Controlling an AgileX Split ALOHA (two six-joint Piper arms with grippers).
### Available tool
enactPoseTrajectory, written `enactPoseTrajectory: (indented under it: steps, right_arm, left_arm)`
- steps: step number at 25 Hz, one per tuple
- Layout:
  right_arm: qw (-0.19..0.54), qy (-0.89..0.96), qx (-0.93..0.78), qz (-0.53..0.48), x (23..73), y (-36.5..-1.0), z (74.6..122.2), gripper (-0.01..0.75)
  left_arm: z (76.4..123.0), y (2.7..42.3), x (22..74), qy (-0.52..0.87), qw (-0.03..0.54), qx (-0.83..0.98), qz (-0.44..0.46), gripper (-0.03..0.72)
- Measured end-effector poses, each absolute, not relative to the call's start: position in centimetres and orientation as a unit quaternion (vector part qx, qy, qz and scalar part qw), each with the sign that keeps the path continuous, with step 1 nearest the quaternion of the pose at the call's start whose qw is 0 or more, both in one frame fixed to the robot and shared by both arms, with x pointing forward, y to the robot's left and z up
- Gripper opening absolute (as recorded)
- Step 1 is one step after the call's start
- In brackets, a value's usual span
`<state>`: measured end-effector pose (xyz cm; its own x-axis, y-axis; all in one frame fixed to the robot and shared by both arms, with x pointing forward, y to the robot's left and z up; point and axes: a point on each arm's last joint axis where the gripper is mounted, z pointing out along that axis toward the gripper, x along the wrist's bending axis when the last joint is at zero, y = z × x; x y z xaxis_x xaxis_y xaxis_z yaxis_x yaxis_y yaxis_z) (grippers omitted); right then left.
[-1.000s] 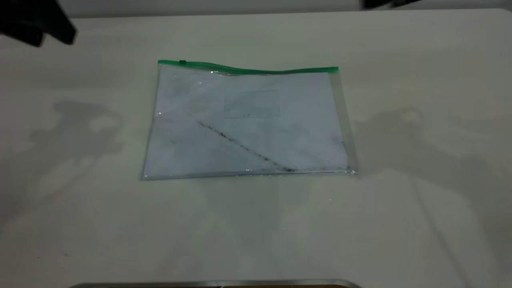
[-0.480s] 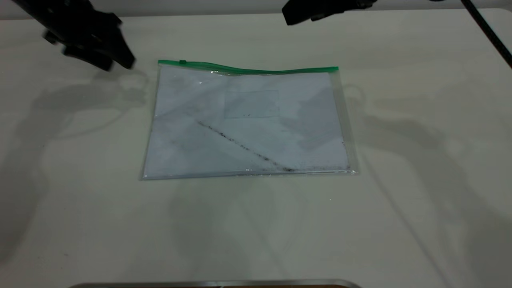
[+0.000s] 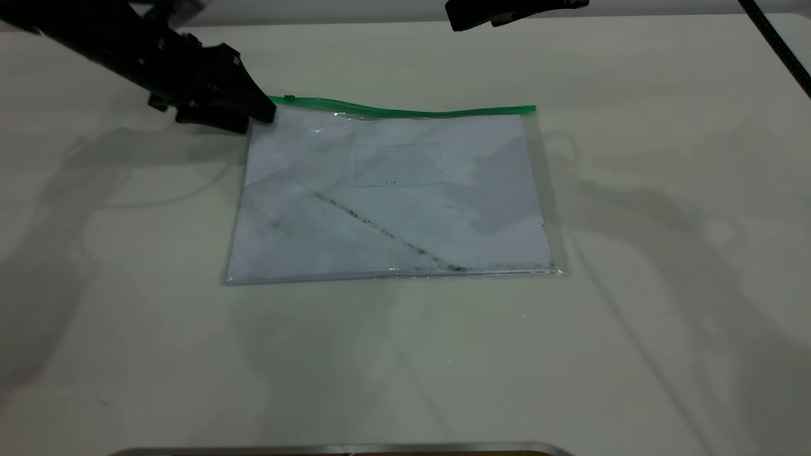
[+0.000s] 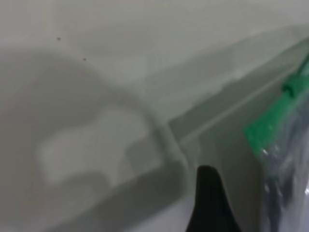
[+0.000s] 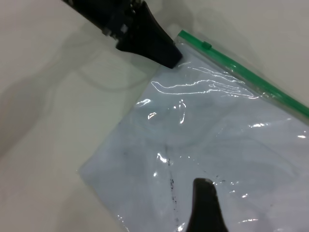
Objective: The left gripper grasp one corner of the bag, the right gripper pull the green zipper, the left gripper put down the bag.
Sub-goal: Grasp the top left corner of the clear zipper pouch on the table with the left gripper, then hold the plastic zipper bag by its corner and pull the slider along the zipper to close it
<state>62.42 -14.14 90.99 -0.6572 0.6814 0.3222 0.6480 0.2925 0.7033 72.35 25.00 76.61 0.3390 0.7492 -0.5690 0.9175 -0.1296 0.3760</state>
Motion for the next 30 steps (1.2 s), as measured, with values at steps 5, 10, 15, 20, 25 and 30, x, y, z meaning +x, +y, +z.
enactPoseTrajectory:
  steps: [5,10,15,20,25,30]
  right_arm:
    - [0.015,0.800,0.421,0.428,62.4,-14.1,91.0,0.576]
    - [0.014,0.798,0.425,0.428,62.4,-14.1,91.0,0.576]
    - [0.007,0.803,0.413,0.428,62.9,-13.8,91.2,0.571]
    - [0.000,0.825,0.367,0.430,66.2,-12.6,89.8,0.562]
    - [-0.072,0.841,0.306,0.439,68.8,-10.7,88.1,0.561]
    - [-0.134,0.840,0.261,0.456,70.6,-9.4,86.8,0.560]
  left_arm:
    - [75.4,23.9,72.1,0.549,0.378,0.732,-0.139,0.558]
    - [75.0,22.7,71.9,0.525,0.386,0.746,-0.143,0.495]
    - [75.5,22.7,72.1,0.496,0.391,0.767,-0.116,0.221]
    - [76.9,22.2,72.0,0.442,0.410,0.790,-0.115,0.052]
    - [77.3,21.9,71.5,0.354,0.431,0.822,-0.113,0.053]
    - [77.8,20.9,70.6,0.239,0.456,0.849,-0.117,0.053]
